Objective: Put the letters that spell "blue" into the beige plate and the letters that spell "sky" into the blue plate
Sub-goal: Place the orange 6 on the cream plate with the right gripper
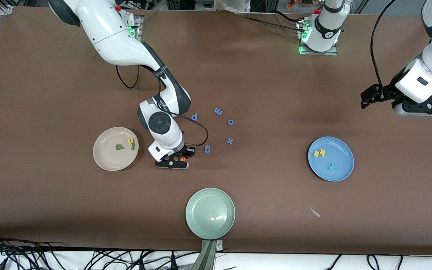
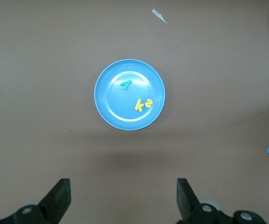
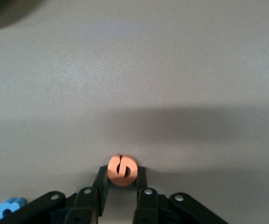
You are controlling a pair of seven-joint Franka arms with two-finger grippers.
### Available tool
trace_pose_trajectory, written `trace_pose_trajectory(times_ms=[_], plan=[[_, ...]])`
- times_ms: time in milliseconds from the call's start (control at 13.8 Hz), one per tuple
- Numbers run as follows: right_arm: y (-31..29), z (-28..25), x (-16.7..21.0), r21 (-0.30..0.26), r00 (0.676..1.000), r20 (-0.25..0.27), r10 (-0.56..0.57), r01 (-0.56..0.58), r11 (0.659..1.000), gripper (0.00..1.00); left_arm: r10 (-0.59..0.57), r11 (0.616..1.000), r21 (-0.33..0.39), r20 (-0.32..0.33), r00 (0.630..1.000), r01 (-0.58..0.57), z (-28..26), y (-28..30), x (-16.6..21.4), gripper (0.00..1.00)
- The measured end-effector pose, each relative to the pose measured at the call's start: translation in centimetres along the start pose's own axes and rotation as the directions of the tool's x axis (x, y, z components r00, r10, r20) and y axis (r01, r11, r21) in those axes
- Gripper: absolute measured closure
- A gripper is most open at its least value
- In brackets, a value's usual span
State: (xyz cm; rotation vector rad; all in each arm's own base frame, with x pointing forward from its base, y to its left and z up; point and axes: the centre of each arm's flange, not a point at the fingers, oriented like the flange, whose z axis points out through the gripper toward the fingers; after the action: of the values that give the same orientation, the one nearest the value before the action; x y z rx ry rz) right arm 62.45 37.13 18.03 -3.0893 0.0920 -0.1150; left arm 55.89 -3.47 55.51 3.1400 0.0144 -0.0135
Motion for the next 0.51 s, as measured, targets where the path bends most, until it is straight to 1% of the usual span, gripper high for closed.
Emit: trace_pose_trajectory(times_ms=[145, 289, 361, 506], plan=[[1.2, -0.3, 0.6, -0.020, 1.000, 0.017, -0.027, 0.027, 0.999, 0.72, 0.000, 1.000, 0.000, 0.000, 1.000, 0.000, 0.0, 0.0, 0.0, 0.00], [4.1, -2.1, 1.9, -0.048, 0.992, 0.059, -0.115, 0.118, 0.992, 0.72, 0.000, 1.000, 0.000, 0.000, 1.000, 0.000, 0.0, 0.0, 0.0, 0.00], [6.3, -3.6, 2.7, -0.055, 0.981, 0.082, -0.175, 0.180, 0.982, 0.72, 0.000, 1.000, 0.000, 0.000, 1.000, 0.000, 0.0, 0.0, 0.0, 0.00], [12.0, -7.2, 3.8, -0.054, 0.955, 0.112, -0.273, 0.280, 0.958, 0.72, 0.000, 1.000, 0.000, 0.000, 1.000, 0.000, 0.0, 0.0, 0.0, 0.00]])
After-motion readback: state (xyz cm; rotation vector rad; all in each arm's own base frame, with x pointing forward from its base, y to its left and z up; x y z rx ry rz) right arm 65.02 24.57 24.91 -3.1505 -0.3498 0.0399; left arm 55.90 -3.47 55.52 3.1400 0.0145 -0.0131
